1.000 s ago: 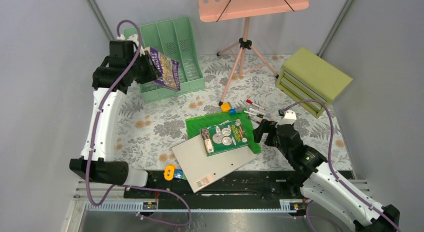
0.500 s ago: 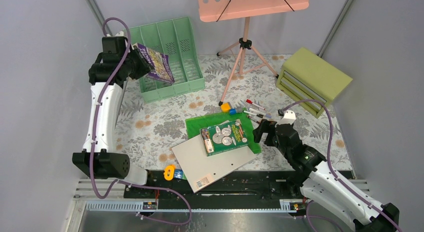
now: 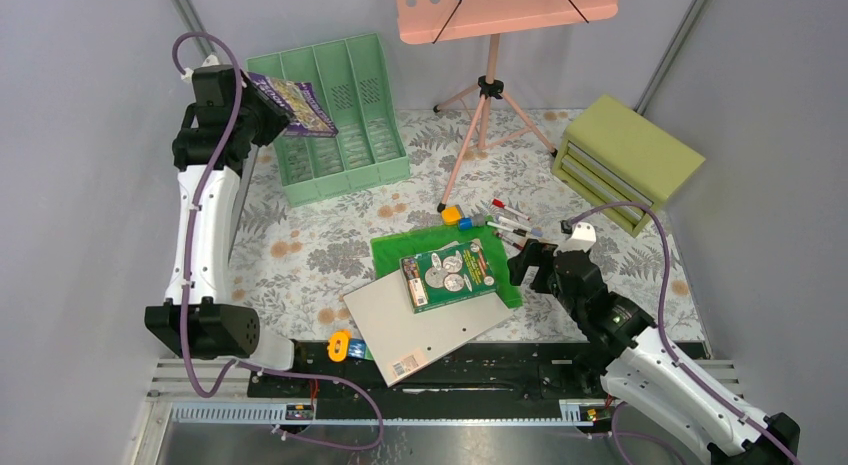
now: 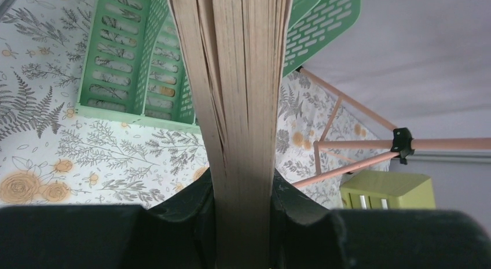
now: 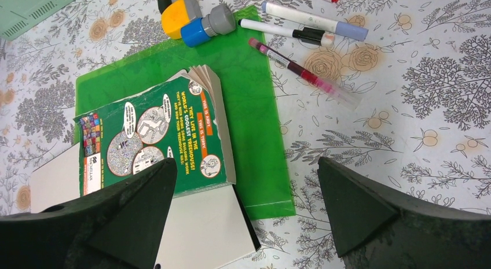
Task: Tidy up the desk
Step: Place the book in the storage box, then pick up the book from the center of the board.
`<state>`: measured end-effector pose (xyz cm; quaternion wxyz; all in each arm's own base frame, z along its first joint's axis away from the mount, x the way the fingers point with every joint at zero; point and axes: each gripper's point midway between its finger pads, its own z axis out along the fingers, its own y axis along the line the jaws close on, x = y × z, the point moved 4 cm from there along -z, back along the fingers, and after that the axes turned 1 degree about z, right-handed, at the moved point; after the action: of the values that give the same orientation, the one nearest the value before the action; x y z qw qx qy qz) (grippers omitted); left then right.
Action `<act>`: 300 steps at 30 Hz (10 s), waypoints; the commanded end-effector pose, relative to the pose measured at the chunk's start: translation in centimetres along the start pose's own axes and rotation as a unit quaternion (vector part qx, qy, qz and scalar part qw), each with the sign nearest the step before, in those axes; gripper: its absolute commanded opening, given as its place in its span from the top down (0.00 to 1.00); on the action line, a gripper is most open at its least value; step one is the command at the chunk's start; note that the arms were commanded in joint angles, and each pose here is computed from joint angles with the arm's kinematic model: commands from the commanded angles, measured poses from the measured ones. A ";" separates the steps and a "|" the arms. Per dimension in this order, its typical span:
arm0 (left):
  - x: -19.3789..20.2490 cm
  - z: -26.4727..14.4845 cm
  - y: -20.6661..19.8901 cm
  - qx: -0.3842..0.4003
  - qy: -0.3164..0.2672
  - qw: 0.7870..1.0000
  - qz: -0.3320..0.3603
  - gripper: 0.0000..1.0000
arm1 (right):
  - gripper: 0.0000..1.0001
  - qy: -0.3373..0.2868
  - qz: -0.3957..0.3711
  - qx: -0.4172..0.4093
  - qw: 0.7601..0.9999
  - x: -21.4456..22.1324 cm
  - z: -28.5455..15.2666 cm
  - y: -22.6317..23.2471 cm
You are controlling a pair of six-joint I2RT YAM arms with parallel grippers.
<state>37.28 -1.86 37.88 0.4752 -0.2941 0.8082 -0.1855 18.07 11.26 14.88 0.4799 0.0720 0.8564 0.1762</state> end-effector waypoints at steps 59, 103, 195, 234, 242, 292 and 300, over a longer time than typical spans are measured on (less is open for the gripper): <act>-3.0 8.7 1.5 -0.027 0.010 0.980 0.196 1.00 | 0.01 -0.001 -0.001 0.019 1.000 -0.2 0.4 -0.1; -0.8 16.9 6.4 -0.101 0.065 0.976 0.182 0.84 | 0.01 0.024 -0.020 0.026 0.999 0.0 1.3 0.4; 34.0 -4.0 4.5 0.203 0.393 0.894 0.070 0.32 | 0.01 0.064 -0.036 -0.022 0.997 0.5 2.2 2.1; 40.0 -1.8 7.4 0.112 0.420 0.897 0.076 0.39 | 0.45 0.288 0.050 -0.138 0.946 3.3 7.7 4.4; 39.6 -1.2 5.2 0.131 0.403 0.902 0.082 0.41 | 0.63 0.293 0.053 -0.139 0.944 3.4 7.8 4.4; 38.8 -0.7 5.5 0.092 0.396 0.905 0.128 0.35 | 0.26 0.323 0.090 -0.058 0.940 3.9 9.1 2.0; 39.8 0.6 5.7 0.109 0.405 0.902 0.101 0.35 | 0.33 0.357 0.100 -0.095 0.924 4.6 9.7 2.9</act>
<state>20.13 -22.53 7.91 0.1409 -0.0578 0.9444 -0.2915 23.32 16.63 6.60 0.1373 0.0635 0.9473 0.2823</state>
